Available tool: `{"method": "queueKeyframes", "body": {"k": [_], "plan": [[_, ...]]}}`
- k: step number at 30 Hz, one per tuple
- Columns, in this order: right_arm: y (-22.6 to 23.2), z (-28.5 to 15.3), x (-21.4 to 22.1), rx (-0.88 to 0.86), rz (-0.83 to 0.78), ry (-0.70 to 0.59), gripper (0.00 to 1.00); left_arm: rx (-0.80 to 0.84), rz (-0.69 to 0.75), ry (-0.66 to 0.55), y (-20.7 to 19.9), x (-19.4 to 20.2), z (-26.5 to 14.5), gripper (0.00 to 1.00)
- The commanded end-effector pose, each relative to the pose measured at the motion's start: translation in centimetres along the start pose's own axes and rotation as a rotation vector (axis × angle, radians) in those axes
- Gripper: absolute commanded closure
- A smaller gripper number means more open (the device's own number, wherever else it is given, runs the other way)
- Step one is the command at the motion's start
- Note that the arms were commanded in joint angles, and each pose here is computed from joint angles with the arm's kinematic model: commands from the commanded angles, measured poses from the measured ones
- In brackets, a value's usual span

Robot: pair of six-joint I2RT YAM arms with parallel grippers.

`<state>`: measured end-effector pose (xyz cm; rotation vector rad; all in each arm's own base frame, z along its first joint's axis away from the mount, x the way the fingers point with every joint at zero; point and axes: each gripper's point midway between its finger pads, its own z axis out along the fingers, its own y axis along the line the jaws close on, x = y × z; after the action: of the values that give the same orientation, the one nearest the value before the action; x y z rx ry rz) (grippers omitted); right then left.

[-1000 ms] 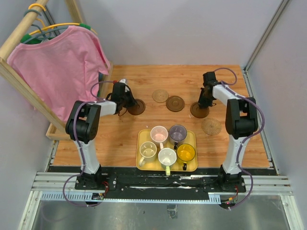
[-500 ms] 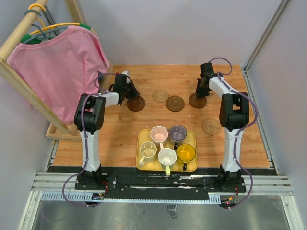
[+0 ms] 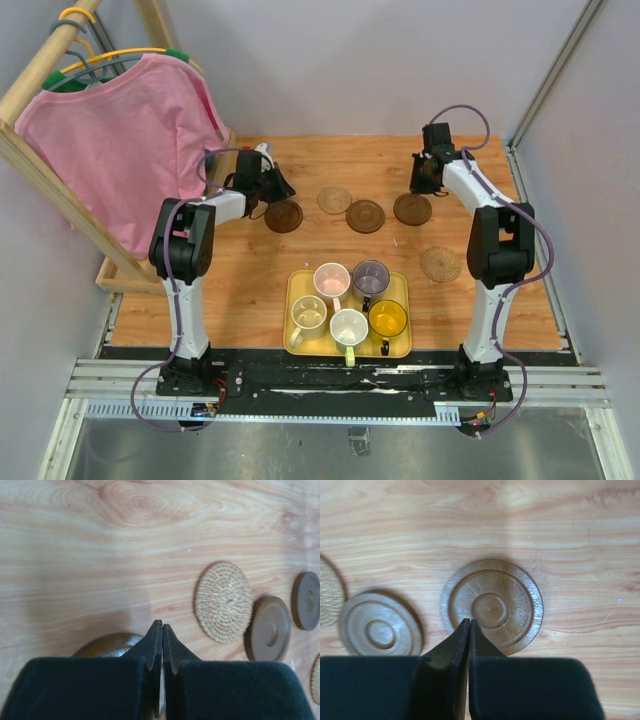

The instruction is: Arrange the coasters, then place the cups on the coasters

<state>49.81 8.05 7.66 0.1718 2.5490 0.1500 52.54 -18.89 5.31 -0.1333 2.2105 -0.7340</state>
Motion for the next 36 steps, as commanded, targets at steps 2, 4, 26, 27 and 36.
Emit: {"method": "queueKeyframes", "body": {"k": [2,4,26,27,36], "plan": [[4.1,-3.1,-1.0,-0.100,-0.123,-0.074,0.98,0.070,0.070,-0.137,-3.5,-4.3,-4.4,1.00],[5.6,-3.1,0.0,-0.134,-0.156,-0.054,0.98,0.064,0.061,-0.133,-3.3,-3.6,-5.2,0.99],[13.2,2.4,7.6,-0.252,-0.273,0.157,0.99,-0.064,-0.008,0.084,1.4,6.6,-4.5,0.99],[13.0,2.6,7.8,-0.248,-0.272,0.161,0.99,-0.071,-0.009,0.092,1.6,6.8,-4.2,0.99],[11.7,5.0,6.8,-0.168,-0.251,0.164,0.99,-0.059,-0.020,0.146,2.4,7.6,-1.2,1.00]]}}
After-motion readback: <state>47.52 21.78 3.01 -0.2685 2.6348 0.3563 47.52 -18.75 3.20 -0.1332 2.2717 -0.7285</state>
